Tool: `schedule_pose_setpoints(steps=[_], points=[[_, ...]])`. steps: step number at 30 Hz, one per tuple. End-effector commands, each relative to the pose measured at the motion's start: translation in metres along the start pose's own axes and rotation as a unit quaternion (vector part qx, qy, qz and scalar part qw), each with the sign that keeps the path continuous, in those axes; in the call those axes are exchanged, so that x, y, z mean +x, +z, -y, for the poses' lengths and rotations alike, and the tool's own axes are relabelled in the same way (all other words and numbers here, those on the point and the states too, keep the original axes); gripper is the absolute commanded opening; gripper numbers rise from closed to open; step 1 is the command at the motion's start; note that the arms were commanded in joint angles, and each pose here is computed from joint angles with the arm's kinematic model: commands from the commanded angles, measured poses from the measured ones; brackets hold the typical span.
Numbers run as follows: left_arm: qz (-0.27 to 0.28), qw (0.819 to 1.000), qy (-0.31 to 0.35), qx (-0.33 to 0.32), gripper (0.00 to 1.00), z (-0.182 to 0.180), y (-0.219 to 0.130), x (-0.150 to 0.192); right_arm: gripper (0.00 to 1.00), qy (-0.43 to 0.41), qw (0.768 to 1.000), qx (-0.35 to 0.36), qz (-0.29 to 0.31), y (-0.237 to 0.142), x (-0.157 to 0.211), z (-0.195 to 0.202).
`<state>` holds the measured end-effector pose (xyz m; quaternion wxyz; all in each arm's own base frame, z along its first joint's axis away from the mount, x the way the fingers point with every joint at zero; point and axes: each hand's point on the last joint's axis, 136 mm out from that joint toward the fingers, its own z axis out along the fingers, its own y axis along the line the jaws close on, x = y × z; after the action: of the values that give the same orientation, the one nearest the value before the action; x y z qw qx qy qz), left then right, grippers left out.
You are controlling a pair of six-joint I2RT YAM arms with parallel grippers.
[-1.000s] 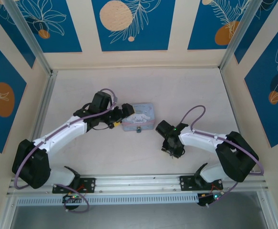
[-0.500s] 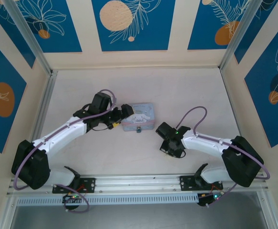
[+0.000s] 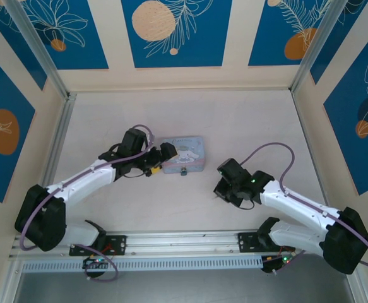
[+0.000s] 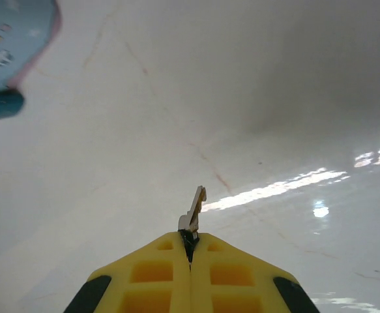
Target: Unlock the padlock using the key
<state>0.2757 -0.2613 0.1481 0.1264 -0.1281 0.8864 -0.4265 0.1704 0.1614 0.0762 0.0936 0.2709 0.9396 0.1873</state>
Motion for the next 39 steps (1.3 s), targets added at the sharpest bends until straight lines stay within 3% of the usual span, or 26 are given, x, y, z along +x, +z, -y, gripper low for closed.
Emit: schedule_pose_setpoints(steps=[1, 10, 18, 24, 39], points=[[-0.002, 0.997, -0.023, 0.076, 1.00, 0.032, -0.003, 0.000, 0.00, 0.037, 0.997, -0.068, 0.000, -0.020, -0.010, -0.040], [0.004, 0.977, -0.146, 0.153, 0.96, 0.064, 0.009, -0.017, 0.00, 0.017, 0.985, -0.169, 0.043, -0.056, -0.060, -0.141], [0.051, 0.966, -0.193, 0.167, 0.75, 0.080, 0.015, -0.037, 0.00, 0.001, 0.973, -0.223, 0.058, -0.056, -0.088, -0.202], [0.069, 0.961, -0.207, 0.171, 0.56, 0.086, 0.024, -0.043, 0.00, 0.004, 0.970, -0.238, 0.040, -0.045, -0.092, -0.217], [0.070, 0.960, -0.210, 0.169, 0.42, 0.095, 0.036, -0.044, 0.00, 0.022, 0.971, -0.238, 0.030, -0.034, -0.098, -0.207]])
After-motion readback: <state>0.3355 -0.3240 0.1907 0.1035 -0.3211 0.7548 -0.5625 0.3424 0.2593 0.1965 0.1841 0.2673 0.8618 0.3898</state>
